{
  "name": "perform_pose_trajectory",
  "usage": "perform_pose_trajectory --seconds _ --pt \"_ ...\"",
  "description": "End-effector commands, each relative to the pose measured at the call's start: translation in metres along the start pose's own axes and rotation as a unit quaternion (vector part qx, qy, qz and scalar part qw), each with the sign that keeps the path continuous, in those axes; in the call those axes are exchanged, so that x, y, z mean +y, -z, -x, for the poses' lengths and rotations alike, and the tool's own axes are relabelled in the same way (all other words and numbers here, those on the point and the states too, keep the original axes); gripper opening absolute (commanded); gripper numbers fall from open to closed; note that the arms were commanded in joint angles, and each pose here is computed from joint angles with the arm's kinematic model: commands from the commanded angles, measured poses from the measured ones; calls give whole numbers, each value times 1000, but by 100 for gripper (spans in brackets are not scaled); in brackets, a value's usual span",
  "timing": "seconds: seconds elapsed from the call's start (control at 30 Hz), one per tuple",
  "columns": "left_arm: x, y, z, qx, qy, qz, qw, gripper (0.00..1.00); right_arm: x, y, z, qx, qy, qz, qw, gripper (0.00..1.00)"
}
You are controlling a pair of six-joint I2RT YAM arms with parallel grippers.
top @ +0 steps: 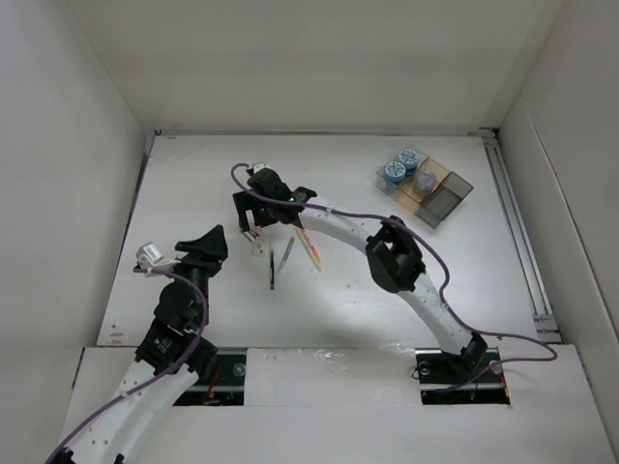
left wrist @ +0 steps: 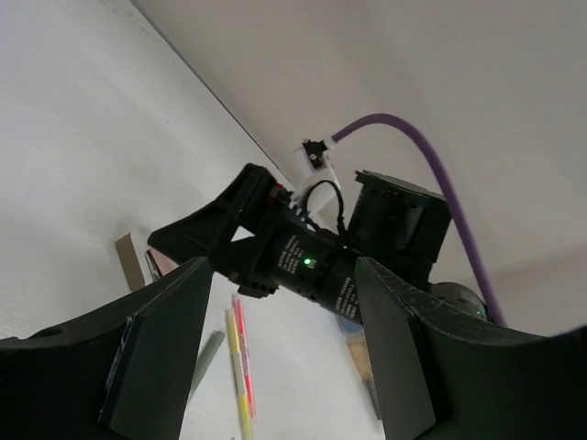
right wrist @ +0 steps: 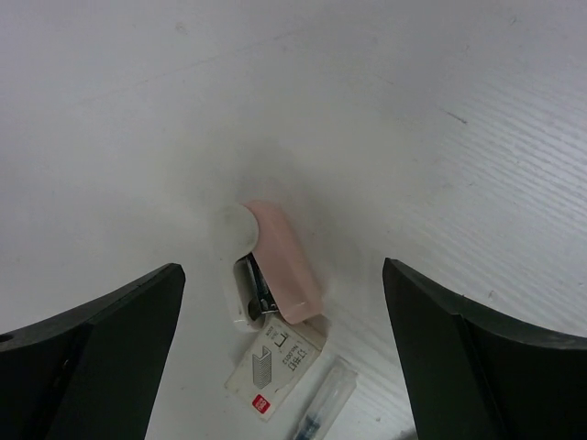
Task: Sort the stationery into containers
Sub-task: Pick up the stationery from the center of the board, then place the stationery in the storage box.
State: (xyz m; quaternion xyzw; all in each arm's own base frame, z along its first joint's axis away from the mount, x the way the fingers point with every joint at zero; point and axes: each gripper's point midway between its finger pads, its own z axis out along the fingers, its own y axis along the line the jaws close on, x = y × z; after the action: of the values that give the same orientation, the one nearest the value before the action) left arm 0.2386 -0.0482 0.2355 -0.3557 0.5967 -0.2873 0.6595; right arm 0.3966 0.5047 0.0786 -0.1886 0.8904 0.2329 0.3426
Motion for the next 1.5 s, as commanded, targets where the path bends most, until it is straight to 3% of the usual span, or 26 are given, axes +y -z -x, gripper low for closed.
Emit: perform_pose_trajectory --seconds 0.0,0.23,0.53,0.57,0.7,0.8,0.9,1.07,1.17,1.23,1.3,1.33,1.47 --pt "-2 1 2 -5 8 -5 1000 60 16 8 8 -8 24 -6 1000 95" --pt "-4 2 5 -9 14 -11 1000 60 14 -13 -15 11 17 -12 1000 92" --pt "-7 5 8 -10 20 -20 1000 60 13 -25 -27 -8 -20 -35 999 66" --pt "-7 5 7 -10 20 -20 1000 60 17 -20 -20 -18 -30 -29 999 58" --pt "-7 5 7 -10 16 -20 1000 60 26 -10 2 -54 -47 -13 997 42" --pt "-4 4 5 -6 10 -14 1000 60 30 9 36 -89 -82 6 993 34" --pt "-5 4 3 -2 10 -17 1000 60 40 36 67 -125 -109 42 985 32" --pt "-5 2 -1 4 1 -16 1000 60 18 87 115 -177 -176 66 966 30" --pt "-1 0 -12 21 -15 -13 1000 60 -23 126 134 -215 -200 34 955 30" --pt "0 -4 -19 34 -30 -6 999 60 -80 137 126 -224 -224 -27 948 30" --pt "-4 -8 -30 58 -42 -4 997 62 -117 176 137 -257 -241 -58 934 30" --pt "-2 -10 -33 63 -60 2 996 62 -162 191 140 -277 -259 -105 919 30" --pt "-2 -18 -57 109 -92 8 990 63 -275 231 101 -282 -321 -208 880 29"
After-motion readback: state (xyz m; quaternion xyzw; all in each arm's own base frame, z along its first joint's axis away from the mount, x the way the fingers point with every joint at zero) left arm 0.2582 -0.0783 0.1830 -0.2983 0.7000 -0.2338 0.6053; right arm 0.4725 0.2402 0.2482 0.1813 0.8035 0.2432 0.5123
